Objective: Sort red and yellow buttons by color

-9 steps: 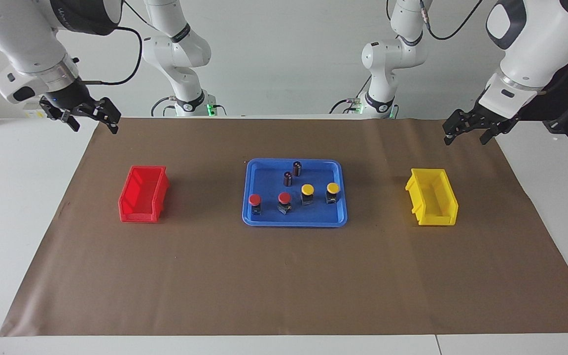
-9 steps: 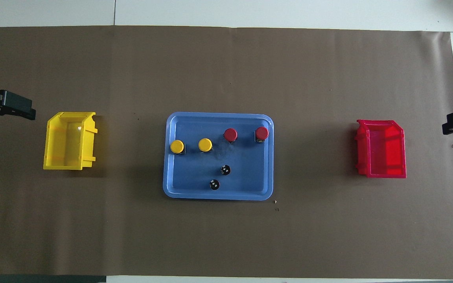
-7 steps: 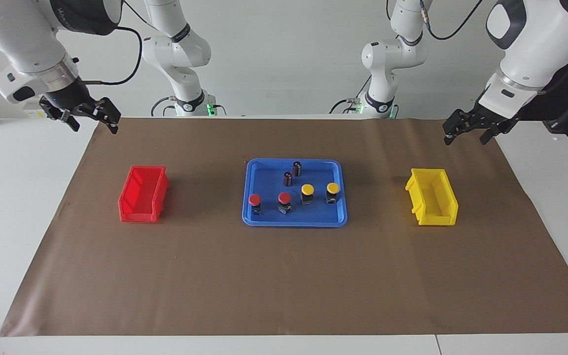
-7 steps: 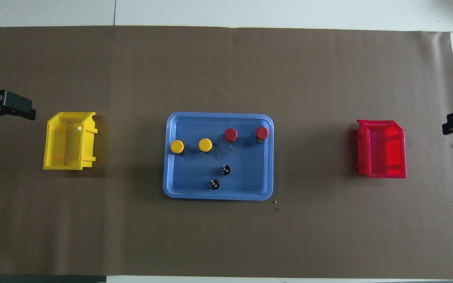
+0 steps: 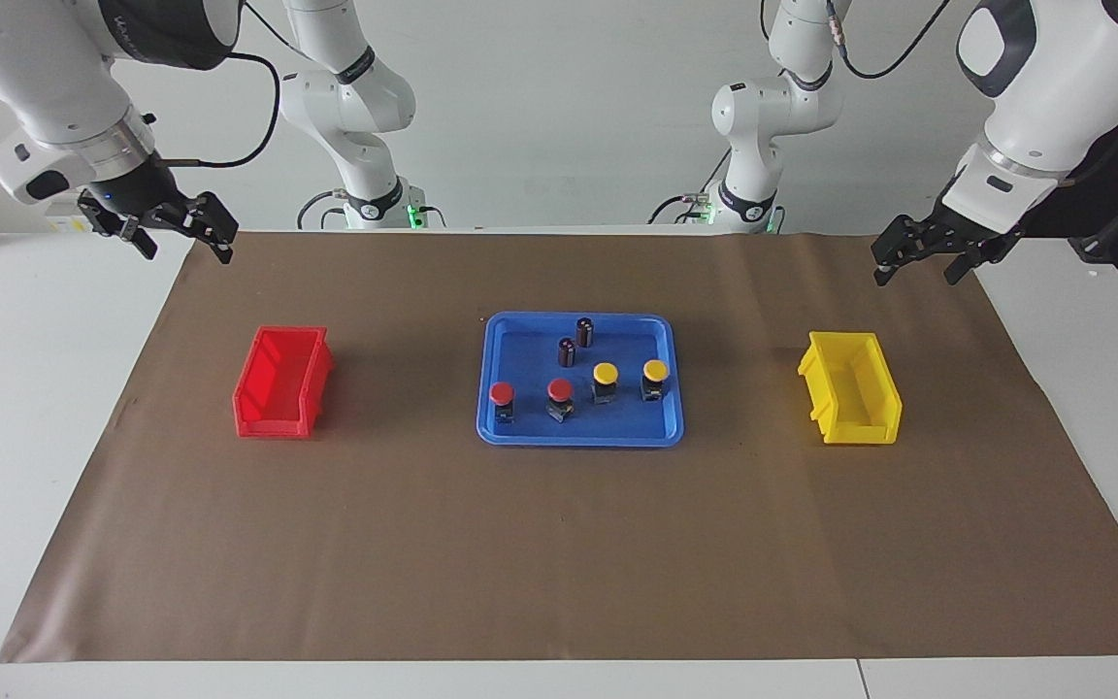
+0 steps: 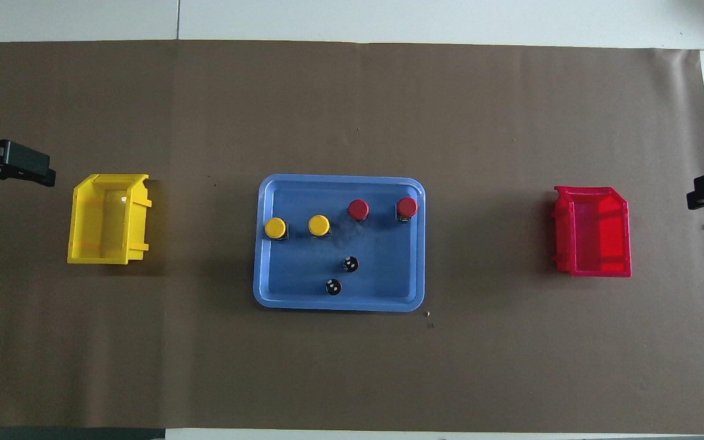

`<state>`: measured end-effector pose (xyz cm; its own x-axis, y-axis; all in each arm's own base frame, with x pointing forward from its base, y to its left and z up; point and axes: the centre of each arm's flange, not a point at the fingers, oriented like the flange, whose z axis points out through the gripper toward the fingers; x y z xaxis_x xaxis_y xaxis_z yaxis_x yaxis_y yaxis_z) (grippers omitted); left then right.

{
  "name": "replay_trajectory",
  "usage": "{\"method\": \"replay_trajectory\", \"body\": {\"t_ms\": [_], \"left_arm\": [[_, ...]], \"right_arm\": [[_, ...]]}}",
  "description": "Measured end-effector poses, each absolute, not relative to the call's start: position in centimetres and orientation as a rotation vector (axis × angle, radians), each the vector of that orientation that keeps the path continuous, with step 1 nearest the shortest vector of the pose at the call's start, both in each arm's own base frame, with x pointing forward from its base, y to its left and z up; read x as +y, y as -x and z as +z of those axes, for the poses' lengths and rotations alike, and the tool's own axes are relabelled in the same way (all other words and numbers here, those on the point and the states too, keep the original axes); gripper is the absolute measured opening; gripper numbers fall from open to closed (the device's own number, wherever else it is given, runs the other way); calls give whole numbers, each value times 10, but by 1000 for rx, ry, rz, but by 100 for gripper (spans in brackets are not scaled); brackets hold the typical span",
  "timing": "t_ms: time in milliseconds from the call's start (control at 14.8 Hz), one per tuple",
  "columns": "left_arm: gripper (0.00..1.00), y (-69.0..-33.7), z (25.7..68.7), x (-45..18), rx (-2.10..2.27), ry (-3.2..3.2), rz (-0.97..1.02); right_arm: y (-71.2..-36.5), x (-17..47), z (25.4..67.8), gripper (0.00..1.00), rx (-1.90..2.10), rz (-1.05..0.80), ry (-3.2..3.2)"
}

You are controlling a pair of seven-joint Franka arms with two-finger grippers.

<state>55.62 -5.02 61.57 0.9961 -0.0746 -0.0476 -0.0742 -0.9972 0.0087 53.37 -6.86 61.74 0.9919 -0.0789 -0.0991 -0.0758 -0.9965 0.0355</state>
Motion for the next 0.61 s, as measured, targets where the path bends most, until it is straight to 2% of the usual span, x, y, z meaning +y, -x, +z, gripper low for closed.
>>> {"method": "replay_trajectory", "body": {"t_ms": [135,337,607], "left_arm": [[100,-556,616,-50,-117,-3132,-75],[100,-556,616,-50,-117,-3132,-76],[100,-556,616,-50,-117,-3132,-76]], "right_arm": [[-535,-63,618,100,-103,-152,-3104],[-543,-20,618,100,-49,-111,-3112],[-575,104,583,100,-117,-13,-3151]]}}
